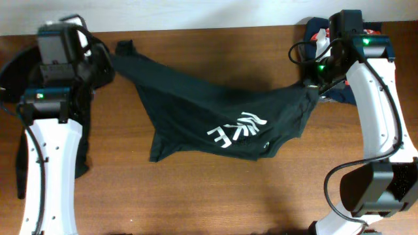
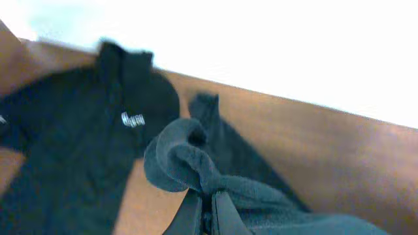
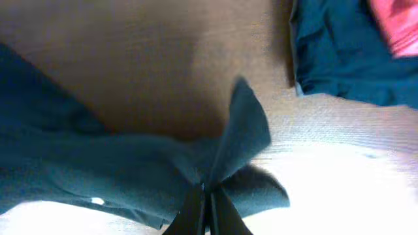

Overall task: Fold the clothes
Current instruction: 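Lift the black NIKE shirt high with both grippers and swing it back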

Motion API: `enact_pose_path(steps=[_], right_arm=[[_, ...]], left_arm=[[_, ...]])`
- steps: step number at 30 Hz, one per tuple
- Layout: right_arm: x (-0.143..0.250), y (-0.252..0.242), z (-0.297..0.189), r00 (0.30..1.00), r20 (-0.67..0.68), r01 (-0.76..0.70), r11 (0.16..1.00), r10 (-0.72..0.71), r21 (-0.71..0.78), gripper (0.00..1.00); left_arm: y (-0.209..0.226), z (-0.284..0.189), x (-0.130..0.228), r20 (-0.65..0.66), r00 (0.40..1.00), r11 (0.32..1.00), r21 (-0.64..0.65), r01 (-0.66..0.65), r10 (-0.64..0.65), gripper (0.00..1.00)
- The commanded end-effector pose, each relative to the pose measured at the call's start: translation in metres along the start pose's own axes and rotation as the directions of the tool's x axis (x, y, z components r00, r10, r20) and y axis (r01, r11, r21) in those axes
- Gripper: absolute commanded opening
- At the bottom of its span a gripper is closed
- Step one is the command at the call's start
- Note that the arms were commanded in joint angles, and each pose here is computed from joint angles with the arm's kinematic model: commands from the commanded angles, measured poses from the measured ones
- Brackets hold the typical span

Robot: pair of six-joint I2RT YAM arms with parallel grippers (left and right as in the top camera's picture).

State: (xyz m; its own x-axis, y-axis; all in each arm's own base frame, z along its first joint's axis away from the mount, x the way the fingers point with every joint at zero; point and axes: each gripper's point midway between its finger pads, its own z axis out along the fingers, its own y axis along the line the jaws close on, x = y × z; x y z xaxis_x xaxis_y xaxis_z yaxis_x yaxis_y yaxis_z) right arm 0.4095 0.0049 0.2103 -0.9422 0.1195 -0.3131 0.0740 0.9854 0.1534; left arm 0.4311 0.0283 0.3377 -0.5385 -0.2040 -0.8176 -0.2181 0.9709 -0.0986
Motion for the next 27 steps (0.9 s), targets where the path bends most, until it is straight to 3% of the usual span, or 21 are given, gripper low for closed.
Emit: enact_pose_path(steps=[1, 9, 13, 18, 25, 27], right_arm=[[-0.022, 0.005, -0.047, 0.993, 0.117, 0.035, 0.999, -0.035, 0.005, 0.05], [-0.013, 0.013, -0.106, 0.988, 0.150, 0.040, 0.999, -0.040, 0.003, 0.04], [-0.043, 0.016, -0.124, 0.953, 0.292, 0.080, 0.997, -0.079, 0.008, 0.04], [-0.120, 0.027, -0.168, 0.779, 0.610, 0.151, 0.988, -0.145, 0.042, 0.04], [-0.184, 0.038, -0.226, 0.493, 0.833, 0.220, 0.962, -0.251, 0.160, 0.04], [-0.191, 0.040, -0.236, 0.444, 0.854, 0.229, 0.955, -0.273, 0.187, 0.04]], left_arm=[[0.015, -0.026, -0.044, 0.139, 0.989, 0.998, -0.054, -0.034, 0.041, 0.01], [0.007, -0.066, -0.092, 0.279, 0.959, 0.999, -0.024, -0.034, 0.039, 0.01], [0.005, -0.079, -0.113, 0.352, 0.935, 0.999, -0.018, -0.039, 0.043, 0.01], [-0.001, -0.094, -0.150, 0.501, 0.865, 1.000, 0.006, -0.023, 0.017, 0.01], [-0.008, -0.082, -0.184, 0.619, 0.785, 1.000, 0.028, -0.014, -0.006, 0.01], [-0.009, -0.079, -0.191, 0.641, 0.768, 0.999, 0.024, -0.022, 0.001, 0.00]])
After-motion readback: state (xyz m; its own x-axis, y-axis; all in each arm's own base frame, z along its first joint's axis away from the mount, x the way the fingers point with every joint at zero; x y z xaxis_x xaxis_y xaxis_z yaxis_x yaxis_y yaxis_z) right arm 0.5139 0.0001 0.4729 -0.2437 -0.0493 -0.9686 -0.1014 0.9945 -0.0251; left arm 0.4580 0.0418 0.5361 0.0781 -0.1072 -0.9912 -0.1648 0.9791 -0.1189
